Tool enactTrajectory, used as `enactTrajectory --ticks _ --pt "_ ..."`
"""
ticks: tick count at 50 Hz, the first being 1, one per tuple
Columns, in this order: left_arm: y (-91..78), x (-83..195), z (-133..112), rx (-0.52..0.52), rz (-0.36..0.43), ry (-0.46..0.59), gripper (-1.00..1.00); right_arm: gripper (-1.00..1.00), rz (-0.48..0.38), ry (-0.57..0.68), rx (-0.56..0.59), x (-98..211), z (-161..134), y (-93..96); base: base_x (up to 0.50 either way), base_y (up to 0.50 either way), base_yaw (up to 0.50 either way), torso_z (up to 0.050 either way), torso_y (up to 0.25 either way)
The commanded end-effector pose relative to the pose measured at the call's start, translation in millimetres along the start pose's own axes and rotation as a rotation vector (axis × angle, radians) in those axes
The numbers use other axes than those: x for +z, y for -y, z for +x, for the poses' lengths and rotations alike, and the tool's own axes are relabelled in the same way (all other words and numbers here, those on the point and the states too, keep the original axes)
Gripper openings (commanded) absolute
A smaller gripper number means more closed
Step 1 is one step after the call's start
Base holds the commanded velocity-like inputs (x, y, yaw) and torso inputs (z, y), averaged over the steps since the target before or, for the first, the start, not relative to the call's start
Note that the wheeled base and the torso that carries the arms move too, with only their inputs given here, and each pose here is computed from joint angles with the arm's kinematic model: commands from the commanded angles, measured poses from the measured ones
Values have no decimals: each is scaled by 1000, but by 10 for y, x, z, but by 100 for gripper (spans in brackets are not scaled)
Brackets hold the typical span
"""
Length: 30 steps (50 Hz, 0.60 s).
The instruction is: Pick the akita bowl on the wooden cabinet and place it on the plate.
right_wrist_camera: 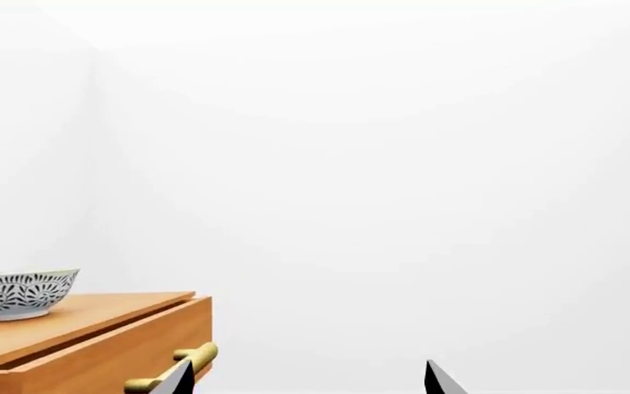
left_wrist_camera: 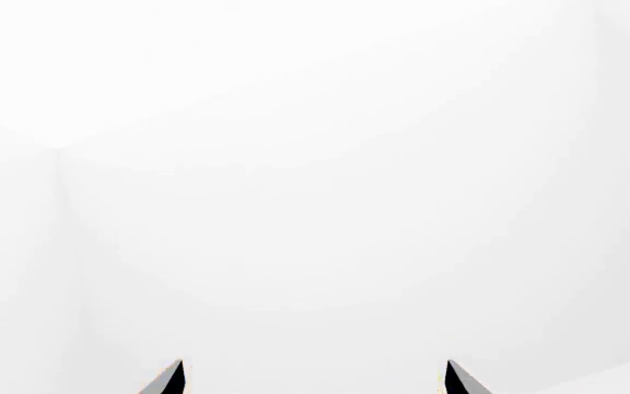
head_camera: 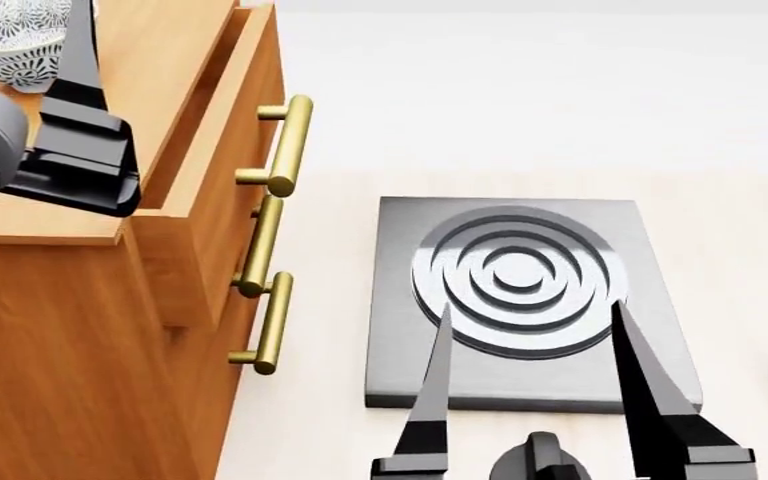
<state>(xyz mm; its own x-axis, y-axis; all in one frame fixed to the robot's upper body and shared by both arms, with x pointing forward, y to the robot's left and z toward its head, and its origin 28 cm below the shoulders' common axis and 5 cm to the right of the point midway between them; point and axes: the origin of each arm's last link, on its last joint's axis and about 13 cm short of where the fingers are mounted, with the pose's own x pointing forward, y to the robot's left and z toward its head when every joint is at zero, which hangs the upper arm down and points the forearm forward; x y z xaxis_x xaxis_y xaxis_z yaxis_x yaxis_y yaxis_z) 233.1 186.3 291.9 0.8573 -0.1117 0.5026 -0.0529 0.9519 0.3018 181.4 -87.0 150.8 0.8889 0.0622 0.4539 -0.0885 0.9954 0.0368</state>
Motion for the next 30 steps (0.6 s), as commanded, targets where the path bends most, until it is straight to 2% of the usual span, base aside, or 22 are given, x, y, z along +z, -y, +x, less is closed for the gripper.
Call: enactTrajectory --ticks 1,11,16,20,24,26,28,29,30 --pt "-4 13 -13 1 -1 3 100 100 -1 0 1 -2 -1 -1 0 0 0 0 0" --pt "-13 58 17 -8 -5 6 100 100 0 0 2 -6 2 -7 0 0 0 0 0" --pt "-17 133 120 -58 -12 -16 100 100 3 1 -2 -3 3 0 0 0 0 0 0" --pt "-14 167 229 -94 -61 -61 100 100 3 -3 0 -19 6 -2 0 0 0 0 0" --pt "-12 218 353 -103 -68 -38 100 100 2 -5 -3 -24 9 1 0 0 0 0 0" --pt "-16 232 410 -79 -101 -23 100 100 5 -6 -4 -28 10 3 0 0 0 0 0" --pt "-24 226 481 -34 -10 -28 100 100 6 -11 -6 -44 14 9 0 0 0 0 0" --pt "-32 225 508 -14 -9 -28 100 100 6 -11 -7 -46 15 10 0 0 0 0 0" --pt "-50 226 558 -19 -60 -49 100 100 6 -13 -8 -54 17 15 0 0 0 0 0"
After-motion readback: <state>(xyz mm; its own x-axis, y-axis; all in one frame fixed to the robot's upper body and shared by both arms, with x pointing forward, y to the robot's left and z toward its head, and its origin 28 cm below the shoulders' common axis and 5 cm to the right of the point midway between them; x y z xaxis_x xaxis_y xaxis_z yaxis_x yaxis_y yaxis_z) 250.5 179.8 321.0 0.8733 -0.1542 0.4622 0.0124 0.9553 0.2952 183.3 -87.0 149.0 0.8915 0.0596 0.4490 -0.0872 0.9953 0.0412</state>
